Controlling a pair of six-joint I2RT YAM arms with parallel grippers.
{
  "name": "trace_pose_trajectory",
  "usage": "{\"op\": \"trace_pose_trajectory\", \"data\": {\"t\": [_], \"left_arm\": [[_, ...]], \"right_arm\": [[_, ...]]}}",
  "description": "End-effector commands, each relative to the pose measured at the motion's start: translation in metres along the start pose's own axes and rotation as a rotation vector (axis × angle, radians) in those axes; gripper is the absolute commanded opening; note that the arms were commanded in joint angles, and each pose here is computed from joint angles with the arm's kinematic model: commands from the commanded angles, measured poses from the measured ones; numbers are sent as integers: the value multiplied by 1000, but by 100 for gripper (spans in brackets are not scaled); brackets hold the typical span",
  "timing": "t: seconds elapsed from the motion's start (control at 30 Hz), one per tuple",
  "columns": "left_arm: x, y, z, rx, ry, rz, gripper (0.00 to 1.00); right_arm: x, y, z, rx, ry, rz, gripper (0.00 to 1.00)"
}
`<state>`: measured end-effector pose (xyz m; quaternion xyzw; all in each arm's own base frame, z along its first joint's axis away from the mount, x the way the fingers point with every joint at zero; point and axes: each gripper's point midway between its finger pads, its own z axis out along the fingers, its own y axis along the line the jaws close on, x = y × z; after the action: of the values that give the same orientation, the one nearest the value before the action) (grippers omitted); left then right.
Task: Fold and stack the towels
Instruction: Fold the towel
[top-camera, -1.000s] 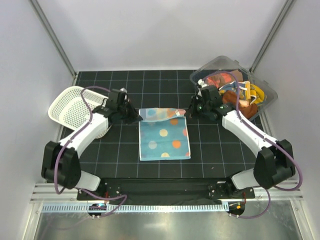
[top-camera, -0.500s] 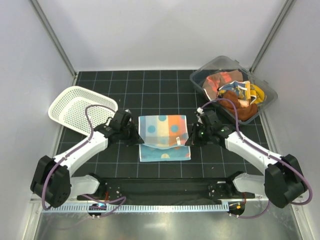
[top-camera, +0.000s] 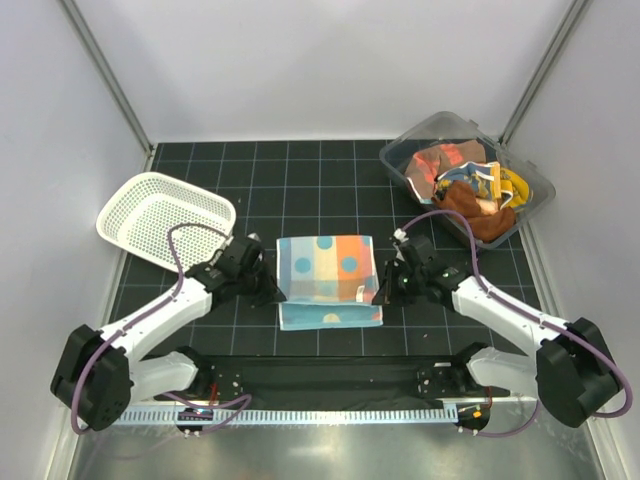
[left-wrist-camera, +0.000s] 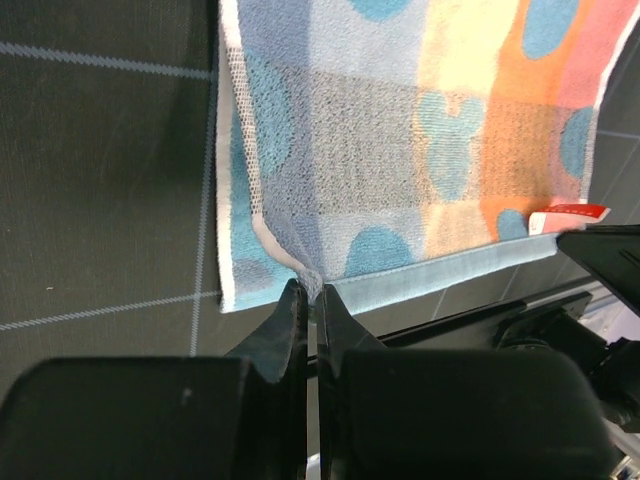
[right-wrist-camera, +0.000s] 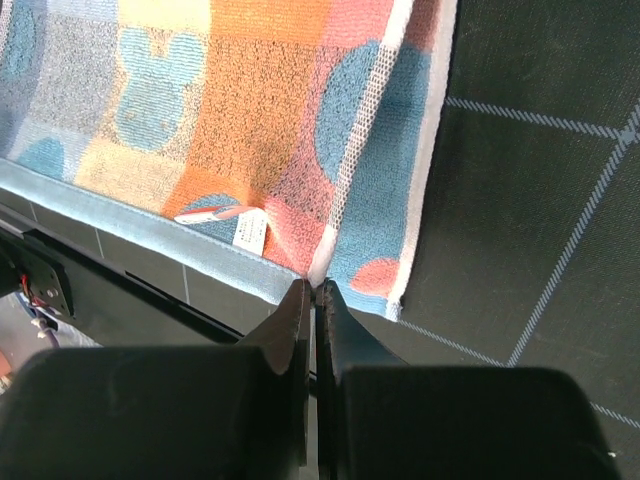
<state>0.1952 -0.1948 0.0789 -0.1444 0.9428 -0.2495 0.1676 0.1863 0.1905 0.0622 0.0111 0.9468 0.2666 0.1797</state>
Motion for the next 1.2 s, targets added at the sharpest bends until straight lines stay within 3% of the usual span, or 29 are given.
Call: {"op": "trace_pose_trajectory", "data": {"t": [0.0,0.23,0.5,0.63,0.87,1.17], "left_arm": [[8,4,3,-2,-5,-5,0],[6,-3,5,-4,-15,-2,0],[-23,-36,-26,-2,-72,24,0],[-8,-39,-31,15,-61,19,0],[34,-4,-8,-20,-4,-12,0],[57,25,11,-91,33,11,0]], "right_arm": [[-3,-2,2,8,-37,-2,1],[-13,5,5,9,-57,-13,1],[-66,40,-37,40,-142,-135,1],[-52,35,-50,34,-133,-126,1],[7,-11,-18,62,-38,-34,1],[22,-11,-3,9,-36,25,1]]}}
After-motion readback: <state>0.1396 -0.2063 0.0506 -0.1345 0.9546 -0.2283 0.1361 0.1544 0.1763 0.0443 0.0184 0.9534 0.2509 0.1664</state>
